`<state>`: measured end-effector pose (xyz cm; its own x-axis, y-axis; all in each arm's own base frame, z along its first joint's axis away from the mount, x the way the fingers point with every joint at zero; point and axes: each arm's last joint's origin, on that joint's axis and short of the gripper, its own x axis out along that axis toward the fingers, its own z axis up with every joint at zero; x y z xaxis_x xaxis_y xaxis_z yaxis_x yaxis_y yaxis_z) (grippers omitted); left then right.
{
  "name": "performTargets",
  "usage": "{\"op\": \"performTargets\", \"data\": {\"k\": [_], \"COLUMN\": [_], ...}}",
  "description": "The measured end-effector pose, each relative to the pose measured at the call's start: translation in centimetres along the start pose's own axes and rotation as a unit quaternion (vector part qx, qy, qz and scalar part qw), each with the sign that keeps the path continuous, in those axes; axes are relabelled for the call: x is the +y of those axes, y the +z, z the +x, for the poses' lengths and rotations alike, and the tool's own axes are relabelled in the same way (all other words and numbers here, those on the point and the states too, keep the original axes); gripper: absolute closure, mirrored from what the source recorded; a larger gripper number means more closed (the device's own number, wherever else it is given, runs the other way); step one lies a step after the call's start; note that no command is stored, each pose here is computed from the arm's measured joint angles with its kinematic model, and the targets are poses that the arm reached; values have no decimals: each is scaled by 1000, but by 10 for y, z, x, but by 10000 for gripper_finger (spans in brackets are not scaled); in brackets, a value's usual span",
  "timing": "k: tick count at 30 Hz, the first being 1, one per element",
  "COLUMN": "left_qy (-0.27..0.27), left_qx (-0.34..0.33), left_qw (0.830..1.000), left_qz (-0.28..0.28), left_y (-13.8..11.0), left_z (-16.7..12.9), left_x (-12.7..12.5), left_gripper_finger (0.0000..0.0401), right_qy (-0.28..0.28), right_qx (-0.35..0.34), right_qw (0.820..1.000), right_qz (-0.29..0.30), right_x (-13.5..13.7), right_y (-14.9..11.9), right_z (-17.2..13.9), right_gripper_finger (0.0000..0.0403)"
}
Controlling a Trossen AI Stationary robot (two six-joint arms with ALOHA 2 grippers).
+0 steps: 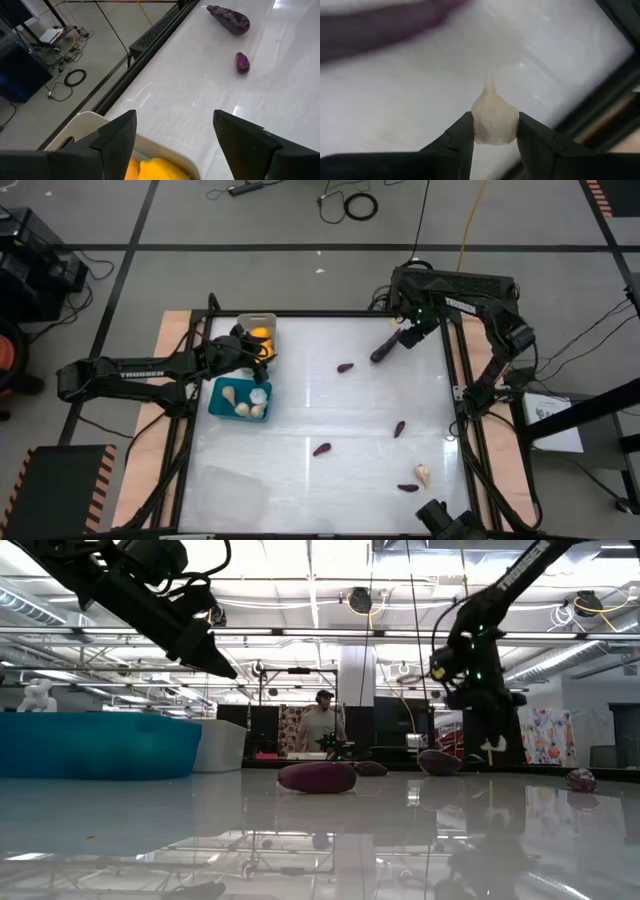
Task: Sort produce into baskets
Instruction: Put the white garlic into the blue bin
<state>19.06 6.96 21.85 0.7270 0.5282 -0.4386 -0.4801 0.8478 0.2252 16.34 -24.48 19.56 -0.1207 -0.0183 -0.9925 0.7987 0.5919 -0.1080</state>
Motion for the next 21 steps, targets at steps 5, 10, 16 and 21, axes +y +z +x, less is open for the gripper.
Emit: {"op": "performTargets", "data": {"k": [5, 10, 16, 21], "left_qy": [0, 0, 1, -9], "left_qx": [-1, -2, -8, -19], "left_qw": [1000, 1000, 1000, 1000], "left_qz": [0, 0, -2, -4], "left_y": [0, 1, 2, 4], "left_z": [0, 0, 0, 0], "left_x": [0, 0, 0, 0], "left_gripper_finger": [130, 130, 130, 130], "right_qy": [80, 93, 129, 182], "right_qx": [-49, -104, -201, -312], "right_qw": [996, 989, 963, 911], "right_qz": [-8, -46, -125, -199], "right_x": [24, 68, 140, 200], "right_y": [-6, -7, -9, -14], "right_z": [-23, -37, -48, -60], "right_gripper_finger": [278, 278, 278, 278]}}
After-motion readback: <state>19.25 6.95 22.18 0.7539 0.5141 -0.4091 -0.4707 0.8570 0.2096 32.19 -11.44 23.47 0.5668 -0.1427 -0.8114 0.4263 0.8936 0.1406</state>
